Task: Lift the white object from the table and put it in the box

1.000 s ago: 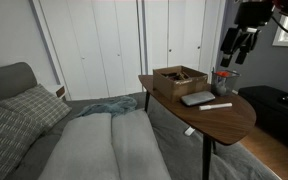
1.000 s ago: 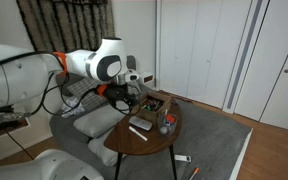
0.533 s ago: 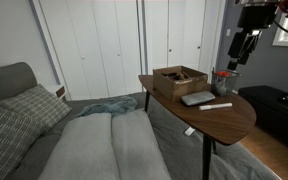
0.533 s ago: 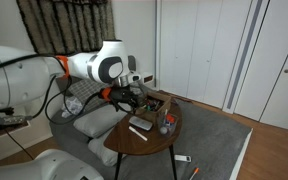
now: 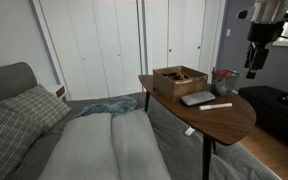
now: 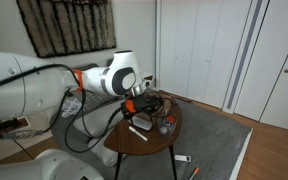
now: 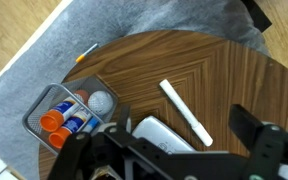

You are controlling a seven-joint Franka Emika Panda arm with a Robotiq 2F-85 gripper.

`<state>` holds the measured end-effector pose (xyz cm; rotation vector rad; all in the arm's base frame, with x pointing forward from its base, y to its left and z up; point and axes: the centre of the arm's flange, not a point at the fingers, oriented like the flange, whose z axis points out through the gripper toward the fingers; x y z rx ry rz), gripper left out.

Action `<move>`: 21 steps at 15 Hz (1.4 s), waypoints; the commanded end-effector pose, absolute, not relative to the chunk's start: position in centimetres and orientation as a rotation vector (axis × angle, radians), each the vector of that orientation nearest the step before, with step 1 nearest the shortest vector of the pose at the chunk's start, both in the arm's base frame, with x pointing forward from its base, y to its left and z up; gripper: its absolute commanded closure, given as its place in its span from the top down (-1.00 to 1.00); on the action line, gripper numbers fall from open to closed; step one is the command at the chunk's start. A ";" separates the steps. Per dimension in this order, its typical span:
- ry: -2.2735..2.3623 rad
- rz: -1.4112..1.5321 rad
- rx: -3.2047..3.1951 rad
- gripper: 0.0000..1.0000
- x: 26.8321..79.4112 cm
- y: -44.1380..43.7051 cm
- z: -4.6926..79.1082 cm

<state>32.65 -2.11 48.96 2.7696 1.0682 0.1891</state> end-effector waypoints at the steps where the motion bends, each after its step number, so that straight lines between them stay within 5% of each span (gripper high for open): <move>1: 1.309 0.349 2.692 1.00 35.2 -4.3 46.5; 18: 1.503 0.132 2.678 0.99 37.8 3.5 39.7; 21: 1.505 0.082 2.670 0.86 37.3 4.4 38.4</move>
